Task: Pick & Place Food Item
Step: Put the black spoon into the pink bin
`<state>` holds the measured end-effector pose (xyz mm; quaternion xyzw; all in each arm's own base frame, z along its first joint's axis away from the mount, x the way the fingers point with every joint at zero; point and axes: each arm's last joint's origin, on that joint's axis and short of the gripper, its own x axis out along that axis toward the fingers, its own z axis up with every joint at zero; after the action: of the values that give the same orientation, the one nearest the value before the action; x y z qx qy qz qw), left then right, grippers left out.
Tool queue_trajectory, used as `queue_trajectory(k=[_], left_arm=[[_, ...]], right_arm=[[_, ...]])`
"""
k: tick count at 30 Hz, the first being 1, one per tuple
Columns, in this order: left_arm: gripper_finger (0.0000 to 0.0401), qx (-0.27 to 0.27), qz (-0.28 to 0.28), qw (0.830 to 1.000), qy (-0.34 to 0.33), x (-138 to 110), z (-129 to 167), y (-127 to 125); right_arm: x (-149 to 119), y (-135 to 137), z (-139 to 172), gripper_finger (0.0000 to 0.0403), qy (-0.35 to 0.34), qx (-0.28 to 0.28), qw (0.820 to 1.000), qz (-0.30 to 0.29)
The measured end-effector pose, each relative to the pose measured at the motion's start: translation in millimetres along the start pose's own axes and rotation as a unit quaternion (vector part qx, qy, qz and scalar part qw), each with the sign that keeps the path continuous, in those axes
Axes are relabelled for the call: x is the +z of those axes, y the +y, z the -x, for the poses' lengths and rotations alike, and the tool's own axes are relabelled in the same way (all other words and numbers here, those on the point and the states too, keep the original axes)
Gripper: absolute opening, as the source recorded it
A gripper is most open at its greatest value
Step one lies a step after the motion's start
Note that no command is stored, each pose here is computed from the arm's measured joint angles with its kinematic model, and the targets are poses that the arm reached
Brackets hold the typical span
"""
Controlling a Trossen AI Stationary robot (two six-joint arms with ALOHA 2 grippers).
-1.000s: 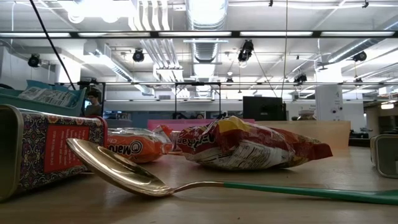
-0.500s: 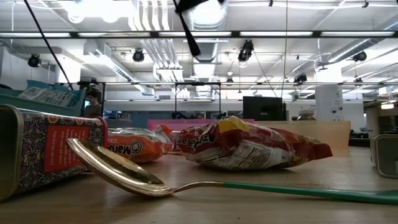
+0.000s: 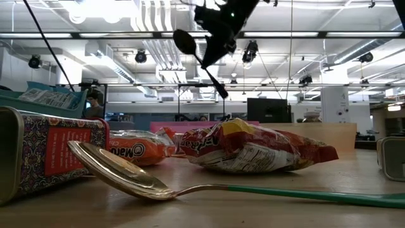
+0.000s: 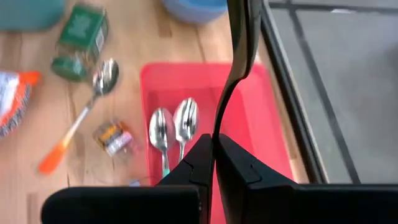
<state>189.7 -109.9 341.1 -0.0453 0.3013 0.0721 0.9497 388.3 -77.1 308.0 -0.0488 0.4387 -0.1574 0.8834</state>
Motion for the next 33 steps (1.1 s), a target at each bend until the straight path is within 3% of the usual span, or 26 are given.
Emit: queue_trajectory(k=[13, 22, 33], left_arm=[[0.0325, 0.005, -0.006, 1.000, 0.007, -1, 0, 2], [0.0325, 0.012, -0.010, 1.000, 0.010, -2, 0, 3], [0.0325, 0.014, -0.013, 1.000, 0.013, -3, 0, 4]], right_arm=[[-35, -11, -57, 0.0008, 0.067, 0.012, 0.997, 0.023], [-37, -6, -99, 0.0008, 0.162, 0.044, 0.982, 0.081], [-33, -2, -138, 0.0008, 0.228, 0.082, 0.966, 0.095]])
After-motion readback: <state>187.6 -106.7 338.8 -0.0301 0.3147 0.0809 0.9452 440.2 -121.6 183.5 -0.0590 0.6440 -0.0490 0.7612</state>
